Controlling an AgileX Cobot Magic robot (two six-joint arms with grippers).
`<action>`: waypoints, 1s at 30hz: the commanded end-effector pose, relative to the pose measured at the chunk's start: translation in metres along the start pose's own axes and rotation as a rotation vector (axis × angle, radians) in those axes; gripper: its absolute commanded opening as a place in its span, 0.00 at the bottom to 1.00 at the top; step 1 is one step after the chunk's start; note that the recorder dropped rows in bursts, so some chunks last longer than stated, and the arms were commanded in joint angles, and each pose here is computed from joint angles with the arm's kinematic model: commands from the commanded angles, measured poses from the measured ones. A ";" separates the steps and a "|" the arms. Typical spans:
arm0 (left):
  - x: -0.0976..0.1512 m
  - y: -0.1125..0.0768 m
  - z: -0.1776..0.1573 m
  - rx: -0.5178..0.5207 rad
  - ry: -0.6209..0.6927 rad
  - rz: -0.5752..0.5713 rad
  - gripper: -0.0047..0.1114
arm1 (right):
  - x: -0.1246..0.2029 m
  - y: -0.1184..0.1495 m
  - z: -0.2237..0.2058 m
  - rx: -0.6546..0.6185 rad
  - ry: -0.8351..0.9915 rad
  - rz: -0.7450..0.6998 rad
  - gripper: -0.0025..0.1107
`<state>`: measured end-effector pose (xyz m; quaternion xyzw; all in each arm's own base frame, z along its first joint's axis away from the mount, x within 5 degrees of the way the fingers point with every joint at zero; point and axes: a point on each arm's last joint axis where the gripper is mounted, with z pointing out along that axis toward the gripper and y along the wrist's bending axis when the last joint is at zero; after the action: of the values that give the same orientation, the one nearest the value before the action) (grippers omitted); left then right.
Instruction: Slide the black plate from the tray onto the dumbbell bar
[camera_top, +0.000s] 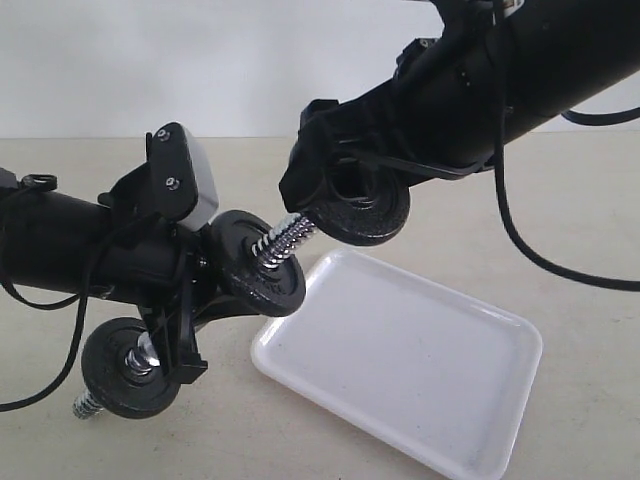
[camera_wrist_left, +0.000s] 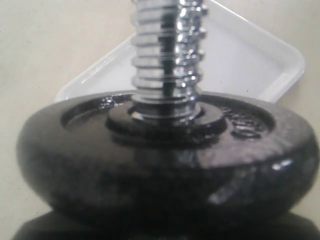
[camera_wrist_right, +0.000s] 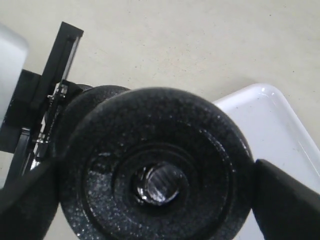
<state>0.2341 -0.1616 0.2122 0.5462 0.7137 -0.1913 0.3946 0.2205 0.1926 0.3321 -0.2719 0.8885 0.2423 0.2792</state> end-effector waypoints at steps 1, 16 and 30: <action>-0.033 -0.002 -0.014 0.037 -0.209 -0.072 0.08 | -0.005 0.011 -0.006 -0.088 -0.061 0.036 0.02; -0.036 -0.007 -0.015 0.091 -0.246 -0.032 0.08 | -0.005 0.016 -0.006 -0.138 -0.065 0.028 0.02; -0.039 -0.013 -0.017 0.147 -0.284 0.027 0.08 | 0.002 0.024 -0.008 -0.233 0.015 0.009 0.02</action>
<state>0.2308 -0.1619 0.2131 0.5706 0.6839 -0.2087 0.4039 0.2125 0.1907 0.3357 -0.3164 0.8740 0.2607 0.2610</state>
